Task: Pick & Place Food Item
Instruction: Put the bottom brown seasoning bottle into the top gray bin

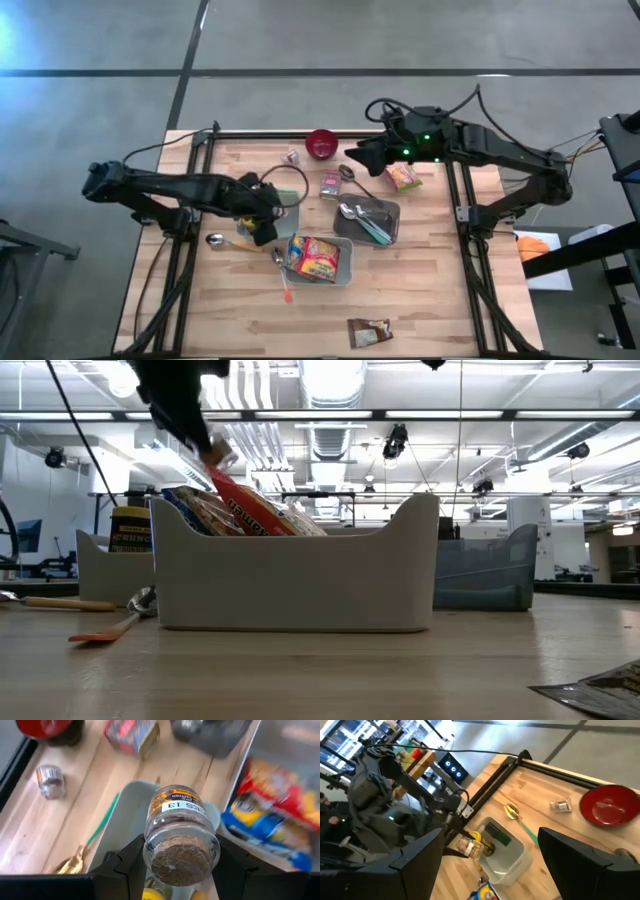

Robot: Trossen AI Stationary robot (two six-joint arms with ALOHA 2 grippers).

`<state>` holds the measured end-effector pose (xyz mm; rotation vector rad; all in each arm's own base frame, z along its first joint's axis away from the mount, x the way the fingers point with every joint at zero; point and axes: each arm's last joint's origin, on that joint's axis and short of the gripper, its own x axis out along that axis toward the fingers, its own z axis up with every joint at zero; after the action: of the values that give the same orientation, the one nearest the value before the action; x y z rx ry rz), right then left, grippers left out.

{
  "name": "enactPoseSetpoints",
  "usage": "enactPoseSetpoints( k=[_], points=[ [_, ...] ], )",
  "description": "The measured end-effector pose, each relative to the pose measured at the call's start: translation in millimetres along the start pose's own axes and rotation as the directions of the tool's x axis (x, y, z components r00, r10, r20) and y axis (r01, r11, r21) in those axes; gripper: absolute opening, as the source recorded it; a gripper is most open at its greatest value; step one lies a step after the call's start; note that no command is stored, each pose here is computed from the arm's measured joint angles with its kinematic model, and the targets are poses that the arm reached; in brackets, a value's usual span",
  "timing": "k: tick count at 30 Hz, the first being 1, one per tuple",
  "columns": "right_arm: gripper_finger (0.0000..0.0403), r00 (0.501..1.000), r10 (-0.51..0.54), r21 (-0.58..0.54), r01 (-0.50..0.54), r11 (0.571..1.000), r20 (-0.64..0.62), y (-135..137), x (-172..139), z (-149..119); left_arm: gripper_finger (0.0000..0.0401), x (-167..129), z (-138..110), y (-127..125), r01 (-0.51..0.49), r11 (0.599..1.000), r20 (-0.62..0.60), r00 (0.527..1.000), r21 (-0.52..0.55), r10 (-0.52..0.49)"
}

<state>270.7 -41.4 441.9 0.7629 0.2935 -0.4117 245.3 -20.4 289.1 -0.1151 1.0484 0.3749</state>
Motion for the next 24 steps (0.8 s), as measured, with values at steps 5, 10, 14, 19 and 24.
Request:
enactPoseSetpoints(
  k=[5,10,14,19,24],
  points=[
    [0.0317,1.000,0.002,-0.020,-0.002,1.000,0.001,-1,-16,1,0.0169,25,2,-9,-0.006,0.997,-0.081,0.997,0.072,0.012],
    [0.0317,1.000,0.011,-0.030,-0.011,0.999,0.004,-3,-32,2,0.0169,49,6,-11,0.034,0.991,-0.156,0.988,0.132,-0.013],
    [0.0317,1.000,0.001,-0.039,-0.002,0.999,-0.007,-5,-43,1,0.0169,66,9,-5,0.049,0.987,-0.211,0.977,0.153,-0.016],
    [0.0317,0.999,-0.015,-0.047,0.014,0.999,-0.029,-10,-57,-1,0.0169,79,13,8,0.077,0.983,-0.252,0.967,0.165,-0.034],
    [0.0317,0.999,-0.019,-0.076,0.015,0.997,-0.048,-11,-64,-4,0.0169,89,16,22,0.100,0.979,-0.279,0.959,0.178,-0.047]
  ],
)
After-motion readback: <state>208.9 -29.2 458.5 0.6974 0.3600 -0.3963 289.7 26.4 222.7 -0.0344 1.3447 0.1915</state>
